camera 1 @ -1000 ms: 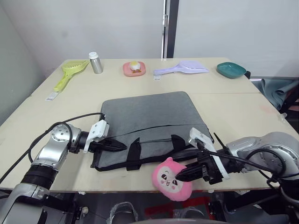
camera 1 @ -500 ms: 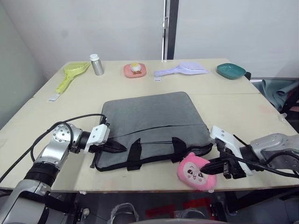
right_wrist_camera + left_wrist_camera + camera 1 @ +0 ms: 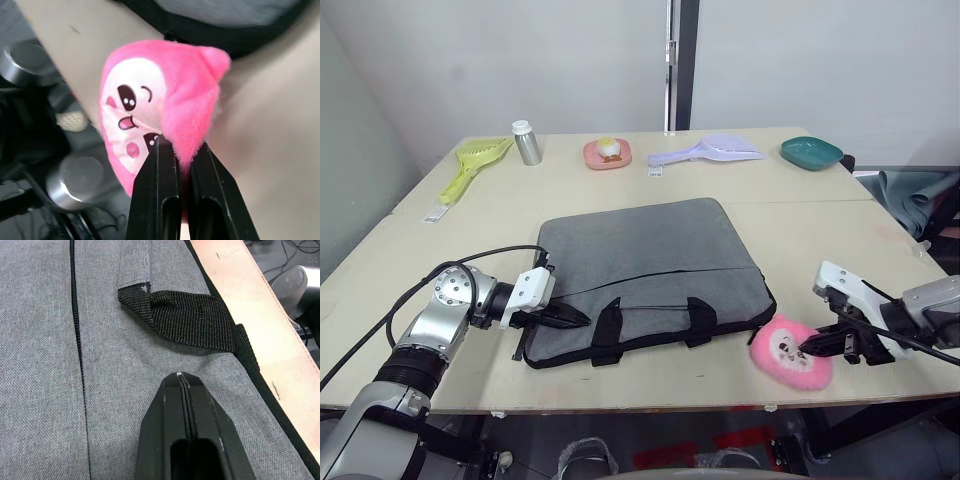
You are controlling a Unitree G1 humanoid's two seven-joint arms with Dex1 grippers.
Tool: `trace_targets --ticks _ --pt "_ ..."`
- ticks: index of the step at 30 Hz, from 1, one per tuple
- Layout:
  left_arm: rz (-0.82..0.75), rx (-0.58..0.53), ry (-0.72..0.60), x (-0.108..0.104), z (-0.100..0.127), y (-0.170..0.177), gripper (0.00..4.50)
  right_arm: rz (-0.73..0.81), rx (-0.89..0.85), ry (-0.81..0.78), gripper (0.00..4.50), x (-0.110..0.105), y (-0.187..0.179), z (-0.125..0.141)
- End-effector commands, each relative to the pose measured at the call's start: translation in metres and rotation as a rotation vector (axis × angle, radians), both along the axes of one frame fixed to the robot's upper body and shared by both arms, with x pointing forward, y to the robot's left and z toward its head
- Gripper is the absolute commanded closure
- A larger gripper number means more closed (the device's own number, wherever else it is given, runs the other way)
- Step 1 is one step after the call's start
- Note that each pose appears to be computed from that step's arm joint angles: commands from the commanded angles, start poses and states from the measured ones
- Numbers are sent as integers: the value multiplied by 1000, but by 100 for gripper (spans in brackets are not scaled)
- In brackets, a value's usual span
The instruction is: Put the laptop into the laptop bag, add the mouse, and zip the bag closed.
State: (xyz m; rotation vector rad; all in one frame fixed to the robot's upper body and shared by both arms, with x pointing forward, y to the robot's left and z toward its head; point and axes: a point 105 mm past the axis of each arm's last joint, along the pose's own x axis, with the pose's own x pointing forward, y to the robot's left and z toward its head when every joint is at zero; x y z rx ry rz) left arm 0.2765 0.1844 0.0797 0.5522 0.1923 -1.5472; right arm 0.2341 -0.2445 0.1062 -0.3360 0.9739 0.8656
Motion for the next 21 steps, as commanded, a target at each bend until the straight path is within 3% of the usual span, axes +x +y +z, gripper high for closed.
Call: trace_targets --ticks 1,5,10,18,21 --pt "-15 125 159 -18 -37 13 450 -37 -152 -55 448 15 -33 2" --pt "-19 123 157 -19 -37 13 450 -13 -270 -169 448 44 -46 13" --pt "-29 132 162 -24 -41 14 450 66 -318 -304 448 75 -28 26" --pt "-49 137 175 -32 -45 13 450 220 -285 -383 448 79 13 40" --pt "-53 139 176 -32 -46 13 450 217 -289 -479 448 93 21 53"
